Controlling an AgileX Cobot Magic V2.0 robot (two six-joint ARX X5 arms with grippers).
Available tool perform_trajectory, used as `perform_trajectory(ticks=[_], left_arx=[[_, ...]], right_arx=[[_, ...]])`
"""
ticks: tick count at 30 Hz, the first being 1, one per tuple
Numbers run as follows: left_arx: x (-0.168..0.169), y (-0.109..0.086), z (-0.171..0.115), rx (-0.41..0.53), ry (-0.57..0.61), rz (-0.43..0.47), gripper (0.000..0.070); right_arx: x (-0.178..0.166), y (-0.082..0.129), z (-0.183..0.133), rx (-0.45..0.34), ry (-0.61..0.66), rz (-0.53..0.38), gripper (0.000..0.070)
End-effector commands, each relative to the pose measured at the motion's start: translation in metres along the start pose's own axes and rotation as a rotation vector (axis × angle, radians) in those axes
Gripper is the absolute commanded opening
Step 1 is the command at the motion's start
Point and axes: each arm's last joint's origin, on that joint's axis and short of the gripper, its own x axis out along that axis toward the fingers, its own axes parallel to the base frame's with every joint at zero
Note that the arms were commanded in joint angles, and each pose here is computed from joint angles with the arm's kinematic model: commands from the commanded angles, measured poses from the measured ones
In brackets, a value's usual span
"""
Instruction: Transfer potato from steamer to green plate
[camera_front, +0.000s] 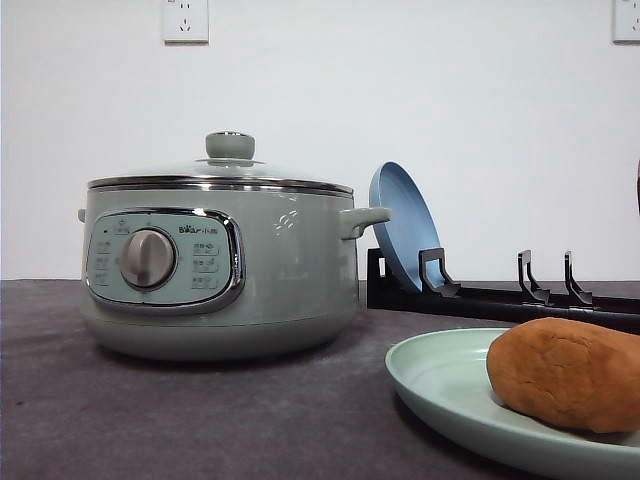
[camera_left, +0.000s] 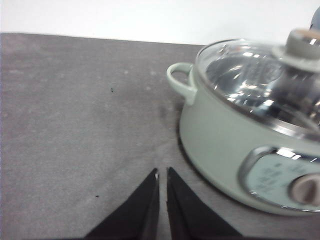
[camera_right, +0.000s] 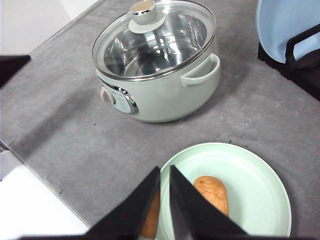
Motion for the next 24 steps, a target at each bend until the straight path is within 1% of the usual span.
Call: perform_trajectory(ticks=[1, 4, 9, 11, 13, 21, 24], left_arx=[[0.005, 0.002, -0.014, 0.026, -0.039, 0.012, 0.0022], [0.008, 0.003, -0.032, 0.009, -0.068, 0.014, 0.0022], [0.011, 0.007, -0.05, -0.048, -0.077, 0.083, 0.0022], [0.013, 0.007, -0.054, -0.054, -0.065, 0.099, 0.0022], [0.013, 0.008, -0.054, -0.045, -0.058, 0.101, 0.0022], [0.013, 0.008, -0.054, 0.048, -0.053, 0.104, 0.0022], [0.013, 0.008, -0.054, 0.054, -0.055, 0.104, 0.0022]], right_arx=[[-0.002, 0.002, 0.004, -0.001, -0.02, 0.007, 0.0021], [-0.002, 0.002, 0.004, -0.001, -0.02, 0.007, 0.0021], [-0.002, 0.002, 0.004, -0.001, -0.02, 0.007, 0.0021], [-0.002, 0.002, 0.004, -0.002, -0.022, 0.008, 0.0021], [-0.002, 0.002, 0.004, -0.002, -0.022, 0.008, 0.0021], [-0.002, 0.002, 0.004, -0.002, -0.022, 0.008, 0.0021], [-0.002, 0.002, 0.004, -0.002, -0.022, 0.008, 0.0021]])
